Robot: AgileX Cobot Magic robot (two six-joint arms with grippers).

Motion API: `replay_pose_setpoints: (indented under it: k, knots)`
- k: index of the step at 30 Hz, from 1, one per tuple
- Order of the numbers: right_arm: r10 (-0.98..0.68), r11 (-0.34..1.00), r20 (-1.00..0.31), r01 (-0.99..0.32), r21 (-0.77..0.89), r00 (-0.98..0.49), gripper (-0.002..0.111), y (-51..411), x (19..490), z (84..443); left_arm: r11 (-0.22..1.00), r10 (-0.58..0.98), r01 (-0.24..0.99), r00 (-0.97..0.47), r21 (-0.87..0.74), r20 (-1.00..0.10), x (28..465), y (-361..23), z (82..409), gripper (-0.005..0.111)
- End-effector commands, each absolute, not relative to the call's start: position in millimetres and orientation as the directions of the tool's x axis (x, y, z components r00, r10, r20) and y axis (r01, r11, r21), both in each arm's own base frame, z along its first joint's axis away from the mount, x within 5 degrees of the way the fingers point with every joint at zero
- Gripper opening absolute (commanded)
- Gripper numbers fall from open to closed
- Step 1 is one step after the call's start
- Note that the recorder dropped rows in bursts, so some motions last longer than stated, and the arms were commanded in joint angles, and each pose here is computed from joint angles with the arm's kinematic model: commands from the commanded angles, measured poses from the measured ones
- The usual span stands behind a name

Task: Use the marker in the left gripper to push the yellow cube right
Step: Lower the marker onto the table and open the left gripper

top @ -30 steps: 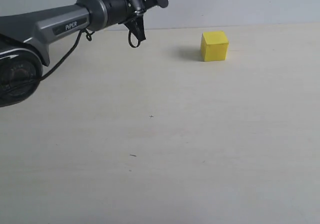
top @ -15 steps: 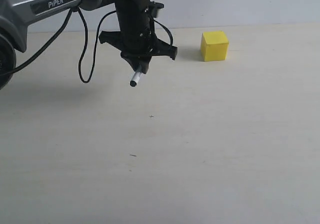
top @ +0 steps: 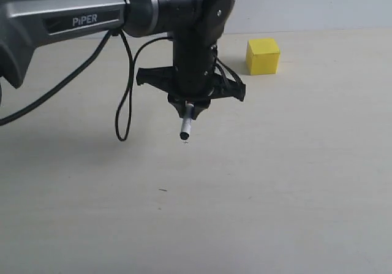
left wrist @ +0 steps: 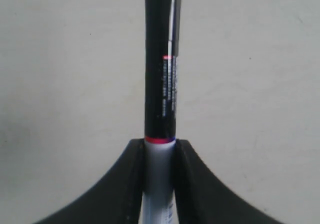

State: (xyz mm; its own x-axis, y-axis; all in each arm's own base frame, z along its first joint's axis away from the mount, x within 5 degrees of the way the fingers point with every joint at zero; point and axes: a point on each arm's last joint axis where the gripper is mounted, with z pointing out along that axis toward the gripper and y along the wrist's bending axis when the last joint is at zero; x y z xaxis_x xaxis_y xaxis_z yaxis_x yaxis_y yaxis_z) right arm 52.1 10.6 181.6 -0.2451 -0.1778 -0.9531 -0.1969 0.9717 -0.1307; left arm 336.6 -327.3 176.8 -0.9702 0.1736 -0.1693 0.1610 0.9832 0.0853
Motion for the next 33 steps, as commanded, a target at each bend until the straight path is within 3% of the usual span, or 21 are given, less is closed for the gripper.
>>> replay_pose_setpoints:
  k: [1,21,33]
  knots:
    - [-0.178,0.972,-0.956,-0.195,-0.133,-0.235,0.0,11,52,181,0.986,0.14,0.118,-0.97,0.115,-0.2,331,-328,179,0.0]
    - [-0.178,0.972,-0.956,-0.195,-0.133,-0.235,0.0,11,52,181,0.998,0.053,0.044,-0.973,0.046,-0.224,323,-322,183,0.0]
    - [-0.178,0.972,-0.956,-0.195,-0.133,-0.235,0.0,11,52,181,0.998,-0.017,-0.005,-0.977,-0.056,-0.213,313,-311,150,0.0]
